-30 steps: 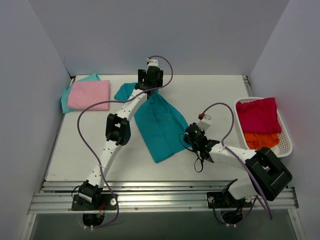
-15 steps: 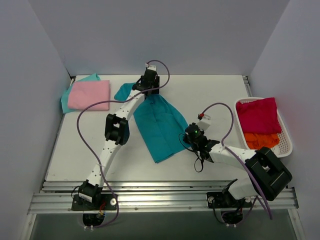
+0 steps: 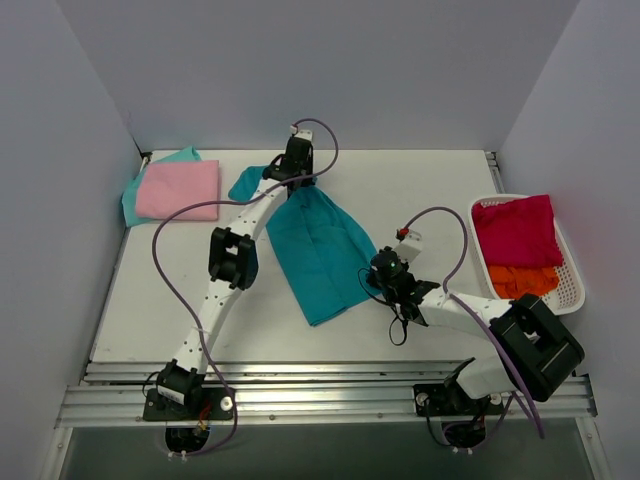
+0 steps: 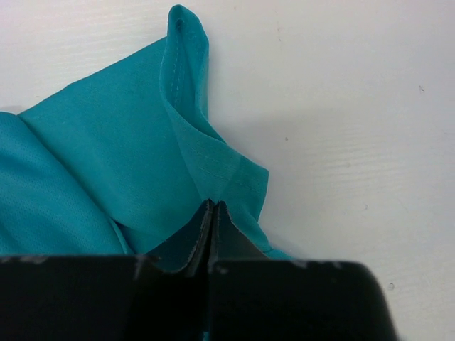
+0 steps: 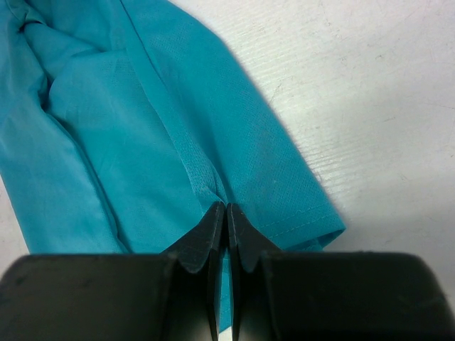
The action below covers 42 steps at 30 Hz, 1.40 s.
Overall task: Fold and stack the t-shirts
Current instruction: Flatten the tshirt out
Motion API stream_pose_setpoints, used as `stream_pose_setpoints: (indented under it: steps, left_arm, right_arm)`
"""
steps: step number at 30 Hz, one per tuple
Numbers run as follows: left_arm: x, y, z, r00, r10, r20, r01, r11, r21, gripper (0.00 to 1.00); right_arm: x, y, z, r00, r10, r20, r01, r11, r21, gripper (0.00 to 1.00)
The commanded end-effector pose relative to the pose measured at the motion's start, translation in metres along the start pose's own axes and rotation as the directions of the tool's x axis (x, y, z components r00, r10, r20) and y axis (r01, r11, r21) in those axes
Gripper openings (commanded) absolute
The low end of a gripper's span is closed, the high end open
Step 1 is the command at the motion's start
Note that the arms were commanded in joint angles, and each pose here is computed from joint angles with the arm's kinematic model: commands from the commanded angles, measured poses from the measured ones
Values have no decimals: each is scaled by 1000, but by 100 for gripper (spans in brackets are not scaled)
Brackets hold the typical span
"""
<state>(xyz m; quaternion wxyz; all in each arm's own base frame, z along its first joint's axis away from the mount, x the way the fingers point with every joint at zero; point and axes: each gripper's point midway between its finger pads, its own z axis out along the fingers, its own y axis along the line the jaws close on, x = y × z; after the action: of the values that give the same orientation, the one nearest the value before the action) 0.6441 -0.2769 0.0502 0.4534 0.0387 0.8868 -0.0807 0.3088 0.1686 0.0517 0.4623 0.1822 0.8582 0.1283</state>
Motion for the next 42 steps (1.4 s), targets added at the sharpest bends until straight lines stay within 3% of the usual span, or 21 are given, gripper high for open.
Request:
stream_pose_setpoints:
  steps: [1, 3, 5, 6, 8, 9, 11, 12, 17, 23, 24, 26, 27, 29, 30, 32, 35, 37, 38, 41, 42]
  left_arm:
    - [-20, -9, -6, 999, -3, 45, 0, 998, 67, 2]
    - [-50, -14, -28, 996, -22, 87, 12, 994, 111, 2]
    - [-48, -10, -39, 997, -6, 77, -1, 996, 93, 2]
    - [-100, -17, -75, 980, -24, 195, 0, 992, 124, 2]
    - [-97, -9, -92, 980, -19, 196, -2, 994, 106, 2]
    - [-136, -11, -130, 957, -28, 288, -5, 993, 116, 2]
    - [-133, -4, -149, 957, -21, 289, -8, 995, 99, 2]
    - [-161, -5, -185, 932, -32, 360, -9, 994, 110, 2]
    - [-174, 11, -265, 880, -59, 470, 26, 997, 77, 2]
    - [-171, 40, -380, 776, -131, 617, 123, 991, 56, 2]
    - [-180, 47, -423, 717, -171, 676, 165, 983, 74, 2]
    - [-164, 56, -446, 697, -194, 690, 196, 978, 76, 2]
    - [-169, 64, -492, 624, -242, 743, 236, 965, 116, 2]
    - [-155, 72, -518, 591, -271, 760, 258, 956, 140, 2]
    - [-155, 80, -557, 528, -319, 787, 275, 941, 197, 2]
    - [-146, 86, -580, 498, -351, 793, 281, 930, 236, 2]
    - [-135, 104, -642, 397, -454, 798, 292, 886, 360, 2]
    - [-130, 114, -665, 337, -509, 792, 312, 854, 417, 2]
    - [-125, 128, -678, 282, -542, 791, 355, 825, 439, 2]
    - [-98, 168, -731, -4, -695, 719, 390, 661, 641, 2]
    - [-83, 178, -741, -59, -718, 694, 382, 626, 680, 2]
  right_arm:
    - [-11, 4, -2, 999, 24, 31, -23, 1000, -15, 0]
    - [-15, 6, -2, 999, 23, 40, -22, 1000, -15, 0]
    - [-21, 8, -4, 998, 22, 54, -22, 1000, -15, 0]
    - [-25, 9, -5, 998, 22, 63, -21, 1000, -13, 0]
    - [-38, 16, -11, 995, 30, 92, -28, 999, -28, 0]
    - [-42, 16, -13, 995, 27, 100, -25, 999, -23, 0]
    - [-60, 21, -22, 988, 40, 146, -36, 999, -35, 0]
    - [-63, 18, -26, 988, 30, 151, -27, 999, -21, 0]
    - [-114, 21, -63, 959, 73, 273, -67, 997, -33, 0]
    - [-174, 19, -127, 907, 137, 398, -113, 990, -82, 0]
    - [-186, 20, -140, 898, 146, 415, -118, 989, -94, 0]
    - [-211, 19, -170, 866, 188, 464, -138, 981, -140, 0]
    - [-229, 18, -193, 842, 222, 492, -154, 972, -176, 0]
    - [-245, 18, -217, 821, 245, 516, -153, 965, -215, 0]
    - [-256, 18, -236, 805, 255, 536, -132, 957, -257, 0]
    - [-278, 25, -269, 771, 294, 564, -101, 932, -347, 0]
    - [-303, 50, -329, 732, 350, 584, 30, 841, -541, 0]
    - [-305, 72, -358, 744, 347, 571, 136, 758, -638, 0]
    - [-315, 79, -377, 733, 369, 572, 164, 720, -674, 0]
    - [-318, 104, -393, 760, 351, 547, 225, 648, -727, 0]
    - [-318, 111, -389, 769, 340, 541, 229, 643, -731, 0]
